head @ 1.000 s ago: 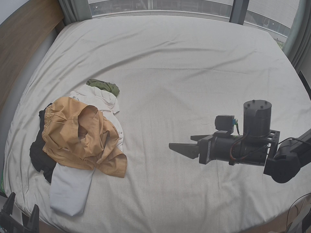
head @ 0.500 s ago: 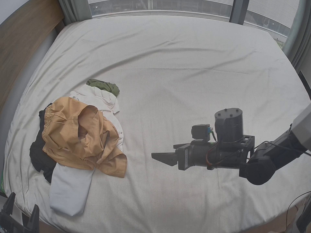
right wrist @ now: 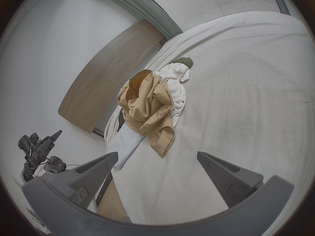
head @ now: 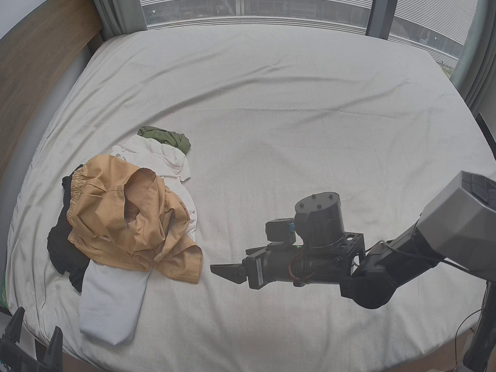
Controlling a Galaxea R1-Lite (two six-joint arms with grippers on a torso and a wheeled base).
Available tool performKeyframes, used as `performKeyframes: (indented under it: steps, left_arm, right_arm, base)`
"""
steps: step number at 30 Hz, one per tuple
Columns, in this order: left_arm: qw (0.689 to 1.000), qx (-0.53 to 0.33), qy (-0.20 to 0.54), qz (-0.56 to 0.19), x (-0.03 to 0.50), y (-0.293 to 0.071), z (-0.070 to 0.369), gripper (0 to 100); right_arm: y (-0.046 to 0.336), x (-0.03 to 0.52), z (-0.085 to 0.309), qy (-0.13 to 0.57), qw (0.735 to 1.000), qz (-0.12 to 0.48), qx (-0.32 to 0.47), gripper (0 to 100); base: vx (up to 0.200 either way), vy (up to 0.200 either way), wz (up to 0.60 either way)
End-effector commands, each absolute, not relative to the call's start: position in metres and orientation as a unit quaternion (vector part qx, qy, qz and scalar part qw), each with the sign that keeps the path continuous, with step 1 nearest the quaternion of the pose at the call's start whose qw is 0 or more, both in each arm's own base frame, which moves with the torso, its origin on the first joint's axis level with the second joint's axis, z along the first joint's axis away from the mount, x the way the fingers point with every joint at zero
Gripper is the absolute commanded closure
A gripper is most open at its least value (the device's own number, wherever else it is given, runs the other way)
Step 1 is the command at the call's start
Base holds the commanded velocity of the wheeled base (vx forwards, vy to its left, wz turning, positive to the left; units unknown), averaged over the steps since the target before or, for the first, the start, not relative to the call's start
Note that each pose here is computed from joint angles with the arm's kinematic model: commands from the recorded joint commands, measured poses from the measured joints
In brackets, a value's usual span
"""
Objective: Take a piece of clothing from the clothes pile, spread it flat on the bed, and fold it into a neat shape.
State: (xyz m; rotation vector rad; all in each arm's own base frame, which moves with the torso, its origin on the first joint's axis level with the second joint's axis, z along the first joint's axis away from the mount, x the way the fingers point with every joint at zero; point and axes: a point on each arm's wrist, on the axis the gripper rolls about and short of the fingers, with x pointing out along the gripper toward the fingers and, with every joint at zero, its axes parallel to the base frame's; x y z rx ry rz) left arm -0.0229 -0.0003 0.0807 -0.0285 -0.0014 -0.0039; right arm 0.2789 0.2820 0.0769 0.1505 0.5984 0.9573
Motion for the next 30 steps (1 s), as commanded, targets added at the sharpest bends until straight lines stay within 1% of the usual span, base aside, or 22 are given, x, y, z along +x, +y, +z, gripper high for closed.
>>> performKeyframes:
  steps: [1,17,23,30]
  left_arm:
    - [1.000,-0.015,0.000,-0.002,-0.023,0.000,0.075,0]
    - [1.000,-0.015,0.000,-0.002,-0.023,0.000,0.075,0]
    - [1.000,-0.015,0.000,-0.002,-0.023,0.000,0.075,0]
    - [1.000,-0.015,0.000,-0.002,-0.023,0.000,0.075,0]
  right_arm:
    - [0.299,0.281,0.059,0.296,0.833,0.463,0.066,0]
    - [0.335,0.299,0.023,0.302,0.828,0.468,0.066,0]
    - [0.348,0.305,0.002,0.310,0.826,0.466,0.069,0]
    - [0.361,0.308,0.003,0.300,0.827,0.468,0.082,0]
  base:
    - [0.000,0.000,0.00]
    - [0.000,0.000,0.00]
    - [0.000,0.000,0.00]
    - [0.000,0.000,0.00]
